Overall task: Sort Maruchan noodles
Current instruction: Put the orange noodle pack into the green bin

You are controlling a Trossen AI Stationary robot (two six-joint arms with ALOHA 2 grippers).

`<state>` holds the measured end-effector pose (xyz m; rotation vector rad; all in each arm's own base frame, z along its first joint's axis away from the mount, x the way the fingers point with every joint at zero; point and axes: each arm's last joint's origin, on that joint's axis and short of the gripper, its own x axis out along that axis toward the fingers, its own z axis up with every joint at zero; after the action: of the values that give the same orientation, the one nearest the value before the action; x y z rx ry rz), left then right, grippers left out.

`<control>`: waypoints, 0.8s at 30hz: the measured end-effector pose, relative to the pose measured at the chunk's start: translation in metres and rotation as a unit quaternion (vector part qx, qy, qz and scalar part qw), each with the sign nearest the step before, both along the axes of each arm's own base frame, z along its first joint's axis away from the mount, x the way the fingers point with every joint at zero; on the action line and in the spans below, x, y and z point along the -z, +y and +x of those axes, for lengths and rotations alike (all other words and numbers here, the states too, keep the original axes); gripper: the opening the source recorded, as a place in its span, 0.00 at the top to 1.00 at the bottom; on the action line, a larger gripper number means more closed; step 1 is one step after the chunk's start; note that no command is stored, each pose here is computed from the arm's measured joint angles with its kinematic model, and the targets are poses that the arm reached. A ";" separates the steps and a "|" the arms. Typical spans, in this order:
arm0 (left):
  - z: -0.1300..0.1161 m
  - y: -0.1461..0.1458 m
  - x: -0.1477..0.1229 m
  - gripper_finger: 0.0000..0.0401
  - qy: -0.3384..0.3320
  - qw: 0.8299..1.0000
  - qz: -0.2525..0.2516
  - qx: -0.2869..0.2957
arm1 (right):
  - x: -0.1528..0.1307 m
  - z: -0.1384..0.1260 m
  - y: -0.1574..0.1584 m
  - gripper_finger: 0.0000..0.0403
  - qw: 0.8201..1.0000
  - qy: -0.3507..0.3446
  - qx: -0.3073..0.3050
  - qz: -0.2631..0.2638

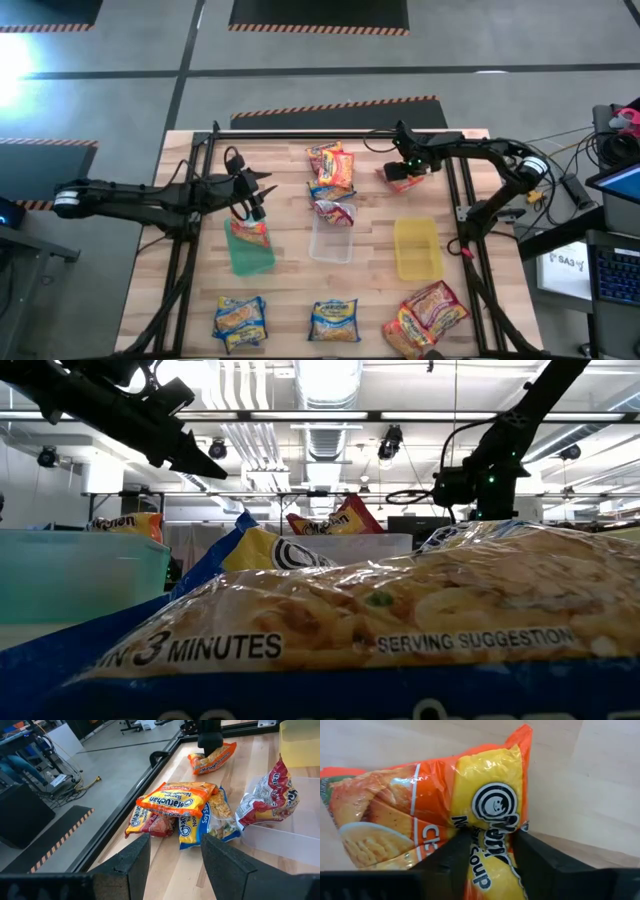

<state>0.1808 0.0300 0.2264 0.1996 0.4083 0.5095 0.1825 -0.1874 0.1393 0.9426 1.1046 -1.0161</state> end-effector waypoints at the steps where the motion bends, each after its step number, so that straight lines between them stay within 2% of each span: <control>1: 0.000 0.000 0.000 0.61 0.000 1.000 0.000 0.000 | 0.000 0.000 0.000 0.73 1.000 -0.003 -0.002 0.002; 7: 0.000 0.000 0.000 0.61 -0.001 1.000 -0.002 -0.001 | 0.000 0.002 0.001 0.95 0.999 -0.019 -0.027 0.014; 13: 0.000 0.000 0.000 0.61 -0.002 1.000 -0.003 -0.001 | -0.010 0.000 0.002 0.97 0.999 -0.037 -0.027 -0.001; 24: 0.001 0.000 -0.002 0.61 -0.019 1.000 -0.008 -0.002 | -0.049 -0.007 0.011 0.97 0.993 -0.098 -0.033 -0.060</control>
<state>0.1818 0.0300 0.2287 0.1733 0.3755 0.5134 0.1753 -0.1765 0.1885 0.8829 0.8968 -0.9052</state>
